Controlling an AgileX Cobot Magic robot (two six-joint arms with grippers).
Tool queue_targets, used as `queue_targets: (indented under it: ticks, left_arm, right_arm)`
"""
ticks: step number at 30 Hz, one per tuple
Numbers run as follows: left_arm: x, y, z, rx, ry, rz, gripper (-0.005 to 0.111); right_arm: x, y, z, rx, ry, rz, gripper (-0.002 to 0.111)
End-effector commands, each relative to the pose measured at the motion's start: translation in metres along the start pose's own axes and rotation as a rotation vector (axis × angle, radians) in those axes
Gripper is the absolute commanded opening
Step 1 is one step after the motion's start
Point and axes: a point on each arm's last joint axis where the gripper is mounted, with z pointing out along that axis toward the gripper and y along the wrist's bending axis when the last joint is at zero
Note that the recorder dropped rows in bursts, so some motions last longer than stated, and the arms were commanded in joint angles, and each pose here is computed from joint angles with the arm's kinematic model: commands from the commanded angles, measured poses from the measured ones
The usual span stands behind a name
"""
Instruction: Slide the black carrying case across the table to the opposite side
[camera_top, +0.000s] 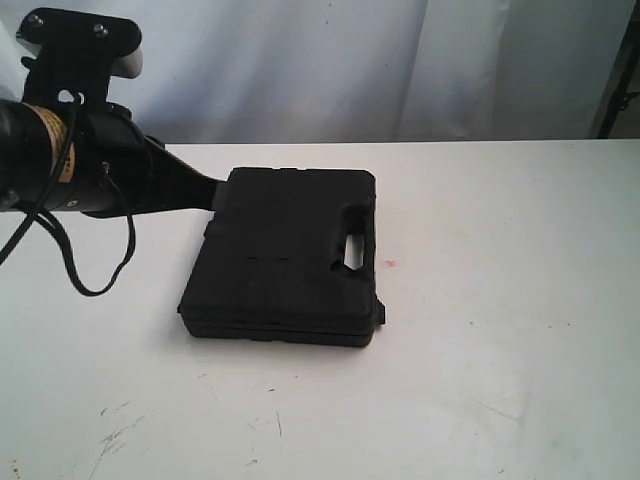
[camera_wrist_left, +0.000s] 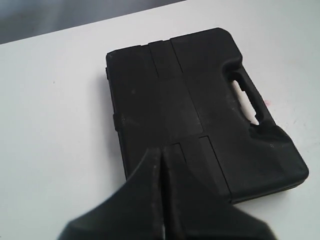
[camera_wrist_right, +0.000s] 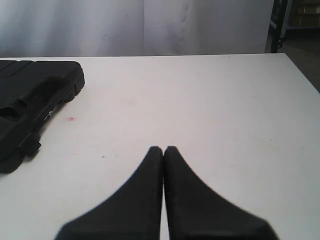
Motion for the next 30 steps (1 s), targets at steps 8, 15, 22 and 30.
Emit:
queue_targets:
  ticks: [8, 15, 22, 30]
  left_arm:
    - [0.039, 0.057, -0.048, -0.039, -0.151, -0.189, 0.0]
    - [0.095, 0.095, -0.095, -0.159, -0.309, -0.379, 0.0]
    - [0.148, 0.103, -0.126, -0.291, -0.462, -0.458, 0.0]
    - [0.175, 0.103, -0.133, -0.366, -0.532, -0.5, 0.0]
  right_arm:
    - [0.0, 0.0, 0.0, 0.007, -0.007, 0.006, 0.0]
    - [0.0, 0.0, 0.0, 0.007, -0.007, 0.006, 0.0]
    - [0.0, 0.0, 0.0, 0.007, -0.007, 0.006, 0.0]
    - [0.0, 0.0, 0.0, 0.007, -0.007, 0.006, 0.0]
